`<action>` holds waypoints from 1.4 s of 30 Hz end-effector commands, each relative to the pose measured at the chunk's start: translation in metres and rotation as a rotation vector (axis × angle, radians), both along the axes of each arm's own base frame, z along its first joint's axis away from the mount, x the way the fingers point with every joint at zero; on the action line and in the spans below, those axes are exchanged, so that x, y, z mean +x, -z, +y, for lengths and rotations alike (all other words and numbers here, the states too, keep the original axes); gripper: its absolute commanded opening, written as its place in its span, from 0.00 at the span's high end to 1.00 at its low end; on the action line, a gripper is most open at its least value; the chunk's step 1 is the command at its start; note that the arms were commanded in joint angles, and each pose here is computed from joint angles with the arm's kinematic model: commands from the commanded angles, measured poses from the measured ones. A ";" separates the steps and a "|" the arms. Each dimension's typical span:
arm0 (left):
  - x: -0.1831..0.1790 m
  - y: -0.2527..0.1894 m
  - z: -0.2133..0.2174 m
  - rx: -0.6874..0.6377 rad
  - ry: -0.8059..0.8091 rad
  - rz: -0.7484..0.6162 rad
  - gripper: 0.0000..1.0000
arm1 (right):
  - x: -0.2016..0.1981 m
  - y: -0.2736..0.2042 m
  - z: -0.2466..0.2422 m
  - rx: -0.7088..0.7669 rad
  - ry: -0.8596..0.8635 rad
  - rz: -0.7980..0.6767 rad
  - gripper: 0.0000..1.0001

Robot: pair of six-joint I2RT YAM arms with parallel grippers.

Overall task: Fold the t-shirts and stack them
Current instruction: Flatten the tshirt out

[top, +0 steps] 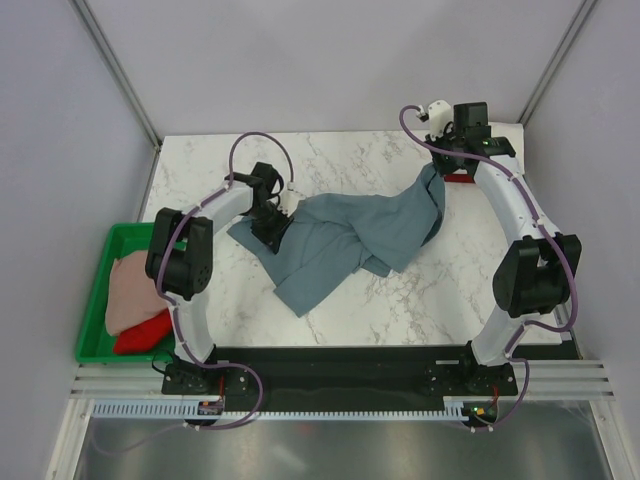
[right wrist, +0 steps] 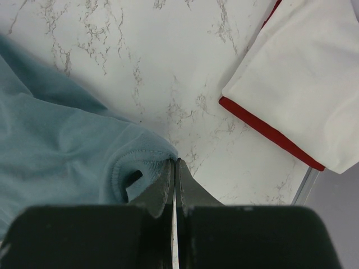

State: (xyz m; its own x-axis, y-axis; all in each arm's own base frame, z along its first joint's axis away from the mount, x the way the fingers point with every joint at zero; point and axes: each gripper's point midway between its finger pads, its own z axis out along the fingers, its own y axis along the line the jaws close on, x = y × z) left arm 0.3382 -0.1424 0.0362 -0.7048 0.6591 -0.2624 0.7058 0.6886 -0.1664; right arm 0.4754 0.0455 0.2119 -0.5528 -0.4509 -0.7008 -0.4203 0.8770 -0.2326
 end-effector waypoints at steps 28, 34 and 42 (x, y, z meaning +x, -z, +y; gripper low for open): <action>-0.037 -0.072 0.002 0.000 0.098 -0.198 0.58 | 0.003 -0.035 0.003 0.048 0.013 -0.095 1.00; -0.011 -0.054 0.066 0.078 -0.083 -0.162 0.58 | 0.013 -0.039 0.005 0.058 0.013 -0.106 1.00; 0.001 -0.031 0.131 0.155 -0.256 -0.072 0.55 | 0.015 -0.031 0.007 0.059 0.003 -0.089 1.00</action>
State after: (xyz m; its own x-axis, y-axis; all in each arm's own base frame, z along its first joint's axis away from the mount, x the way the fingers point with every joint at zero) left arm 0.3323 -0.0300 0.0624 -0.8353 0.4934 -0.2426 0.5165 0.8554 -0.0386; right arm 0.4772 0.0492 0.2222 -0.5390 -0.4247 -0.7274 -0.4093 0.8868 -0.2146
